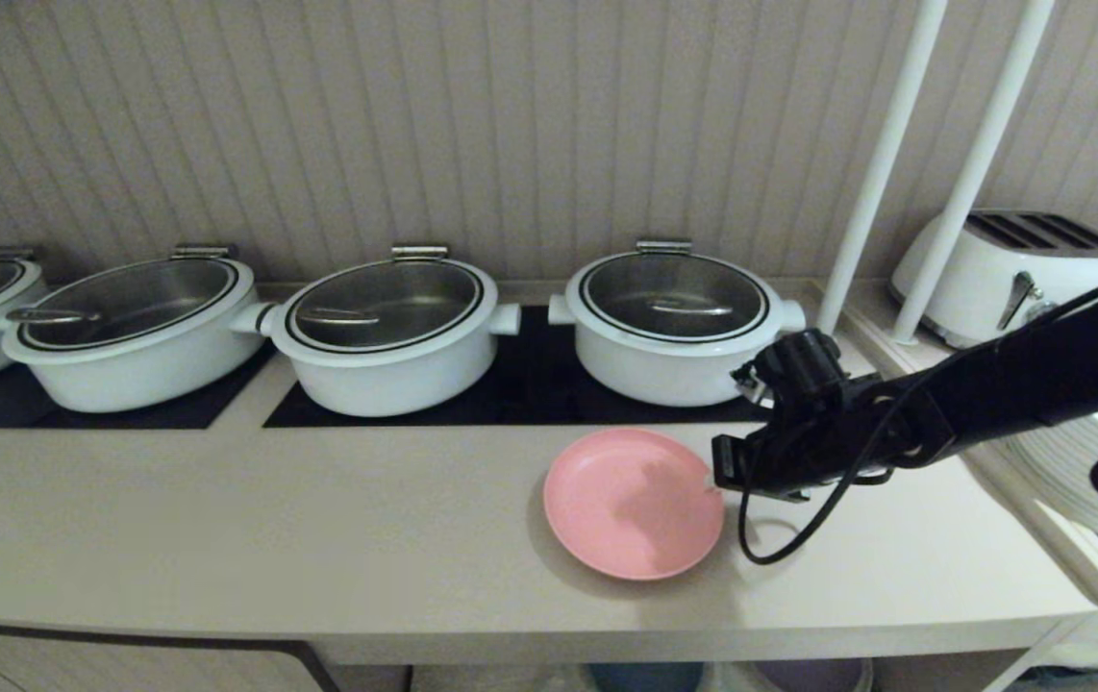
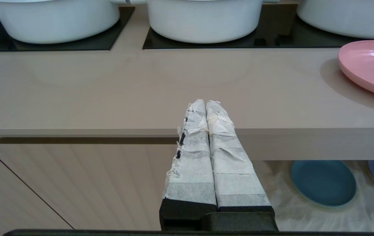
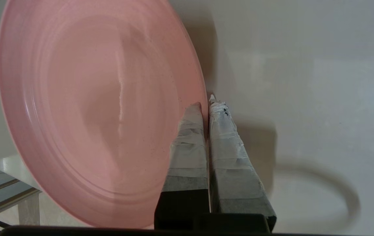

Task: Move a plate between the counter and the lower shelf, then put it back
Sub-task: Put the plate

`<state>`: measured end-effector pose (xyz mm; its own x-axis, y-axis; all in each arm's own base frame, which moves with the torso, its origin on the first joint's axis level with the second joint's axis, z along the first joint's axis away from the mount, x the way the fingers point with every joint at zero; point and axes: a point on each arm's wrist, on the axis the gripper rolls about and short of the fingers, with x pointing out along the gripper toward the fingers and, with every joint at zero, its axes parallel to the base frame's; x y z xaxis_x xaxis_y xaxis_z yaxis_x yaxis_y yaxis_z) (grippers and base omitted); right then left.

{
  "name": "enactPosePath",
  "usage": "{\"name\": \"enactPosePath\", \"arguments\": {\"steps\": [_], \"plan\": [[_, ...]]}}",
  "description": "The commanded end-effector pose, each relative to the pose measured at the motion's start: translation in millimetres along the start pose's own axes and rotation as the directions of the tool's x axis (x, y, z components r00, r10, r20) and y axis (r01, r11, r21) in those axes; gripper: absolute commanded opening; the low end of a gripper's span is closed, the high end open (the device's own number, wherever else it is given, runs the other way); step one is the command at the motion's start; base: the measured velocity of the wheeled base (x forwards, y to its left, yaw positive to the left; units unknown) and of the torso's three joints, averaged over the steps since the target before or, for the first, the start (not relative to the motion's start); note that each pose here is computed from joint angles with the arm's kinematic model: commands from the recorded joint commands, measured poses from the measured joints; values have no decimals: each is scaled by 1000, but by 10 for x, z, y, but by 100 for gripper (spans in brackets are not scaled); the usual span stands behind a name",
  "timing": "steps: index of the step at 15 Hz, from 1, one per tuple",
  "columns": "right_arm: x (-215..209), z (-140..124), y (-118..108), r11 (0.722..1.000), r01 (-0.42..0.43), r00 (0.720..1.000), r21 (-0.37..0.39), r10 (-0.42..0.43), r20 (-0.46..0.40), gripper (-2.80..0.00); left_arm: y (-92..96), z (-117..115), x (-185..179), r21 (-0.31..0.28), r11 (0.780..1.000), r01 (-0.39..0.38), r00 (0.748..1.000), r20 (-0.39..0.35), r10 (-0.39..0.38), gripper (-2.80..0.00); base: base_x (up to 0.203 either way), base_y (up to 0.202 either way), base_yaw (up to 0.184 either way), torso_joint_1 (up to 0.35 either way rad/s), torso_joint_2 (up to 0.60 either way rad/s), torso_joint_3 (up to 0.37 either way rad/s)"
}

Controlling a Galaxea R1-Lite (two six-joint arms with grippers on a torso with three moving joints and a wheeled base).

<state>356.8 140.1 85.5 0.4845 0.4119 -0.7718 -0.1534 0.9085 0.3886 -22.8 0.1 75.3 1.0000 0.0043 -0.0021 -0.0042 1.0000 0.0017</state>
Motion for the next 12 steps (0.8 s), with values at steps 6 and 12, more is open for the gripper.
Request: {"name": "enactPosePath", "arguments": {"steps": [6, 12], "plan": [[21, -54, -26, 1000, 6, 1000, 6, -6, -18, -280, 0, 0, 0, 0, 1000, 0, 1000, 1, 0, -280, 0, 0, 0, 0, 0, 0], [31, -57, -29, 1000, 7, 1000, 5, -7, -20, -280, 0, 0, 0, 0, 1000, 0, 1000, 1, 0, -280, 0, 0, 0, 0, 0, 0]]}}
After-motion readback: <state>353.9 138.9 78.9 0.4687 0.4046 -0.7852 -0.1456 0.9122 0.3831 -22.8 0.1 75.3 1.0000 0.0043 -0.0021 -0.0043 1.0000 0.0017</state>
